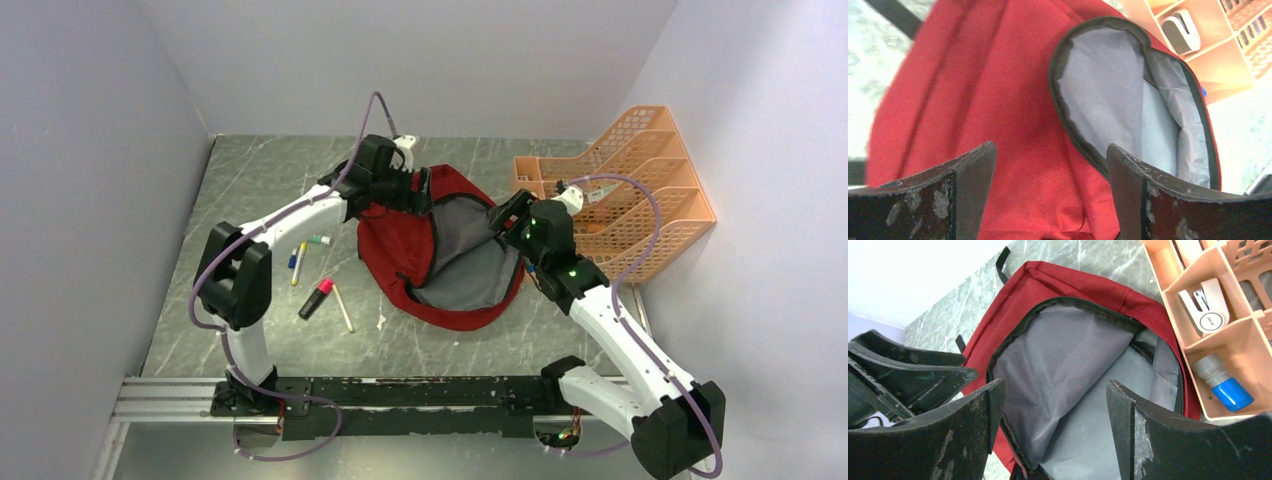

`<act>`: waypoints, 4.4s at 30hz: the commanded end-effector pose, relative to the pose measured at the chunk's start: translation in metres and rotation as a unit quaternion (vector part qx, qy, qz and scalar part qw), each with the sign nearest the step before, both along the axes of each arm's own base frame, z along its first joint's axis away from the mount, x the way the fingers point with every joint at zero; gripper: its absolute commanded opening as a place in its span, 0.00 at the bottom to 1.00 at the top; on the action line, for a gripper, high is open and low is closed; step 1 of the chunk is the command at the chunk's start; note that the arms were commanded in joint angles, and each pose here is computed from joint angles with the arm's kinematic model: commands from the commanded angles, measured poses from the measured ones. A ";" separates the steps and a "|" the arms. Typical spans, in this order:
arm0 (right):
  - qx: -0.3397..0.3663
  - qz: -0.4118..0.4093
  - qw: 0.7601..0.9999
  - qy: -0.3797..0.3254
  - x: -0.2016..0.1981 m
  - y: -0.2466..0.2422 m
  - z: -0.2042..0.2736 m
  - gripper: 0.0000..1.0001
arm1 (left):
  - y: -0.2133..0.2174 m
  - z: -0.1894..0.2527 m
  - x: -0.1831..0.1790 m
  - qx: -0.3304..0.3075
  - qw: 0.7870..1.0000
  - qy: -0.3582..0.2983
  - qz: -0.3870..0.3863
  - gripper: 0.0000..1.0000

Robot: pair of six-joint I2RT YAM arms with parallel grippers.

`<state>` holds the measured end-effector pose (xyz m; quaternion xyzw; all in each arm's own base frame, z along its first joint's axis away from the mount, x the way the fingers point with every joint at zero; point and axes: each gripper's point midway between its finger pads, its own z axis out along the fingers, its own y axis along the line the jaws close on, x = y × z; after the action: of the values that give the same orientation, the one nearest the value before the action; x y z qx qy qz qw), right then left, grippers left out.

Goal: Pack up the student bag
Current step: Adjust the student bag at the center of the board.

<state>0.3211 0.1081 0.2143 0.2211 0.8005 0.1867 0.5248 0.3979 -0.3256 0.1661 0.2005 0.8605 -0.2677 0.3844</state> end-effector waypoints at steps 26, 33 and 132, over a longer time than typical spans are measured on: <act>-0.014 -0.037 0.999 -0.022 -0.008 -0.021 0.016 0.75 | -0.071 -0.014 -0.061 0.106 0.987 -0.037 -0.112 0.07; -0.002 -0.060 0.997 -0.041 -0.017 -0.031 0.029 0.74 | -0.108 0.014 -0.123 0.086 0.970 -0.077 -0.216 0.05; -0.059 0.298 0.945 0.124 -0.020 0.079 -0.094 0.56 | 0.068 -0.035 0.058 -0.070 0.984 0.067 0.150 0.05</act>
<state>0.2864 0.1698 0.0863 0.0026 0.9262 0.2188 0.3071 0.4359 -0.2501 0.1010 -0.0053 0.9092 -0.2508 0.3324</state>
